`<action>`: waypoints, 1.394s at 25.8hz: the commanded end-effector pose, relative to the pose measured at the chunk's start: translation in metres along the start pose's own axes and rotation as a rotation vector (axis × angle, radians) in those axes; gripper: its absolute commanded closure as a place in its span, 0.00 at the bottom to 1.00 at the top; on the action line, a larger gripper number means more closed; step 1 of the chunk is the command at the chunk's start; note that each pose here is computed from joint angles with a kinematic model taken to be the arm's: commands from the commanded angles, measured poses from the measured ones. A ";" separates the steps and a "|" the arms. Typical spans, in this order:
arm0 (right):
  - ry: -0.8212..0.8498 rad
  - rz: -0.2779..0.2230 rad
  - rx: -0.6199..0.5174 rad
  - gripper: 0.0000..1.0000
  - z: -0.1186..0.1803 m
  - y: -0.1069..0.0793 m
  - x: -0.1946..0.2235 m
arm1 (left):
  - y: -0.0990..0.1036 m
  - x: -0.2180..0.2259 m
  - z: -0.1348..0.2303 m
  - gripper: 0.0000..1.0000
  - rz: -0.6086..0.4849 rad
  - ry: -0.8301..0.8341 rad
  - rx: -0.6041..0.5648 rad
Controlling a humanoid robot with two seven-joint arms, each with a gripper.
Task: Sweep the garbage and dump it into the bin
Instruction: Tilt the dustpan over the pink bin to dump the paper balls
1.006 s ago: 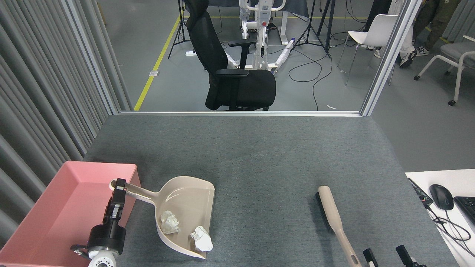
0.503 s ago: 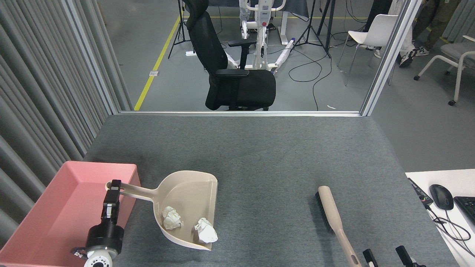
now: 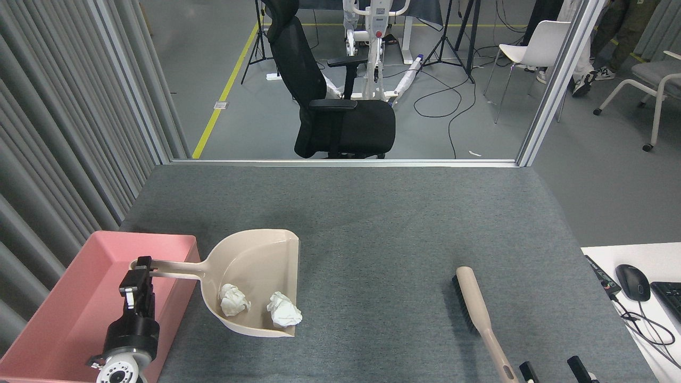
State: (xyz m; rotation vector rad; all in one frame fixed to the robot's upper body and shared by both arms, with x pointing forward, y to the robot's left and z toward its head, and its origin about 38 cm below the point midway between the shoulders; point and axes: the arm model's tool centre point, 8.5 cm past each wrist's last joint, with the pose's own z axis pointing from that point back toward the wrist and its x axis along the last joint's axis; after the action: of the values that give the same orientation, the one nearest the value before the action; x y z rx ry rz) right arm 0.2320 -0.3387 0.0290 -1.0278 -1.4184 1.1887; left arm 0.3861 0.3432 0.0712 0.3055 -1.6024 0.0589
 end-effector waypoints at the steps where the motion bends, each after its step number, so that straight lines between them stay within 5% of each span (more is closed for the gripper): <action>1: 0.001 0.007 0.015 0.01 0.001 0.004 0.002 | 0.027 0.006 -0.004 0.96 0.045 0.000 0.044; 8: -0.004 0.023 0.029 0.01 0.002 0.006 0.003 | 0.087 0.019 -0.011 0.94 0.057 -0.020 0.117; 16: -0.004 0.025 0.046 0.01 0.002 0.012 0.010 | 0.183 0.040 -0.018 0.93 0.016 -0.022 0.217; 26: 0.000 0.014 0.039 0.01 -0.002 0.014 0.016 | 0.293 0.087 -0.028 0.92 -0.215 -0.063 0.318; 32: 0.002 0.010 0.031 0.01 -0.002 0.013 0.016 | 0.289 0.101 -0.029 0.90 -0.676 -0.107 0.221; 36: 0.002 0.011 0.031 0.01 -0.002 0.013 0.016 | 0.281 0.105 -0.031 0.90 -0.832 -0.121 0.169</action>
State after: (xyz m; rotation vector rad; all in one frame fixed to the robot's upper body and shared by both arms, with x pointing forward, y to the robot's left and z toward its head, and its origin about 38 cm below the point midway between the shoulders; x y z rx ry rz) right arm 0.2319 -0.3205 0.0182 -1.0127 -1.3869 1.2155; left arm 0.3469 0.6086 0.2160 1.0298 -1.5197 -0.3413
